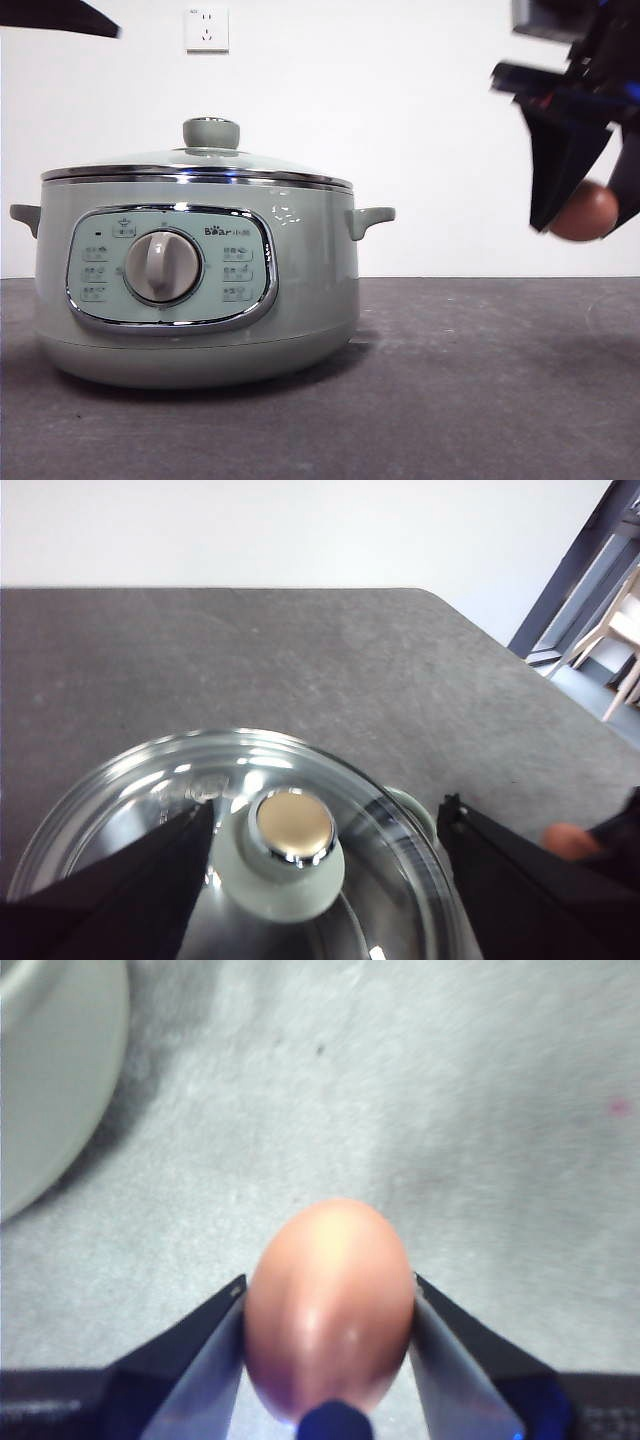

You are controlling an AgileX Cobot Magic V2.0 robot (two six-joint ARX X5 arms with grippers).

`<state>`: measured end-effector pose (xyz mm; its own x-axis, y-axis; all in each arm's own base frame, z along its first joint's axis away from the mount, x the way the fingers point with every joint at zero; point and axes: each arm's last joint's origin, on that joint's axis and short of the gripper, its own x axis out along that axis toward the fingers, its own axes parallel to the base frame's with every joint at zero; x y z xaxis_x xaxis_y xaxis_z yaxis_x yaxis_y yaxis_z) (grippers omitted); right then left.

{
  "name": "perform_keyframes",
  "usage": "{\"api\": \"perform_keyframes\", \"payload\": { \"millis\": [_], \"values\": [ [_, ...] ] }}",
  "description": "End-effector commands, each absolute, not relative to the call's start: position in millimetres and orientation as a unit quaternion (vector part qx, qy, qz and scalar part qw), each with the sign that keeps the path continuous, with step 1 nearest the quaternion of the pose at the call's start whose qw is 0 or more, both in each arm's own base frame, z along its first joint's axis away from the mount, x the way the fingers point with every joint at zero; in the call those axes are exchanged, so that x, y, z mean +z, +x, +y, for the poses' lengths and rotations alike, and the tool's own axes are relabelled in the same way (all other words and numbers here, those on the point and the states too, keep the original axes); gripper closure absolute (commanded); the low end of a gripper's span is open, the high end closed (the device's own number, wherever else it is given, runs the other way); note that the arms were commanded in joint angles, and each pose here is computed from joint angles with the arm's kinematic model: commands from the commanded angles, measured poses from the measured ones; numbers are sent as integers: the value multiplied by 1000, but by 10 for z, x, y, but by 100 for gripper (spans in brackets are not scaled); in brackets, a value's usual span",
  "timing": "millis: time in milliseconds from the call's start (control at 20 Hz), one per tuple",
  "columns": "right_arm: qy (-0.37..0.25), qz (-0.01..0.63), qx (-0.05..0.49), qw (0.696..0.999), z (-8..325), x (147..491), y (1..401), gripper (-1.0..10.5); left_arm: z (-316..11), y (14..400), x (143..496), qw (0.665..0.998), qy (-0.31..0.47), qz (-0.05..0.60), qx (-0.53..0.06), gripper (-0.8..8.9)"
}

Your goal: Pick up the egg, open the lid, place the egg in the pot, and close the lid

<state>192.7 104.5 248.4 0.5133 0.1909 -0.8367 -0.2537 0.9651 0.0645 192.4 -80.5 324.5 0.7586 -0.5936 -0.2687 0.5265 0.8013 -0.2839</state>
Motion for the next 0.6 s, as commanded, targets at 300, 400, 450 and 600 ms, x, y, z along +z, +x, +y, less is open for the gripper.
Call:
{"api": "perform_keyframes", "payload": {
  "millis": [300, 400, 450, 600],
  "values": [
    [-18, 437, 124, 890, 913, 2672, 1816, 959, -1331, 2250, 3021, 940, 28, 207, -268, 432],
    [-20, 443, 123, 888, 903, 2669, 1800, 959, -1398, 2325, 2917, 938, 35, 223, -264, 433],
    [-22, 447, 122, 886, 899, 2663, 1793, 959, -1416, 2356, 2877, 937, 37, 228, -263, 433],
    [-24, 453, 120, 883, 895, 2655, 1783, 959, -1459, 2427, 2776, 933, 40, 243, -262, 436]
  ]
}}
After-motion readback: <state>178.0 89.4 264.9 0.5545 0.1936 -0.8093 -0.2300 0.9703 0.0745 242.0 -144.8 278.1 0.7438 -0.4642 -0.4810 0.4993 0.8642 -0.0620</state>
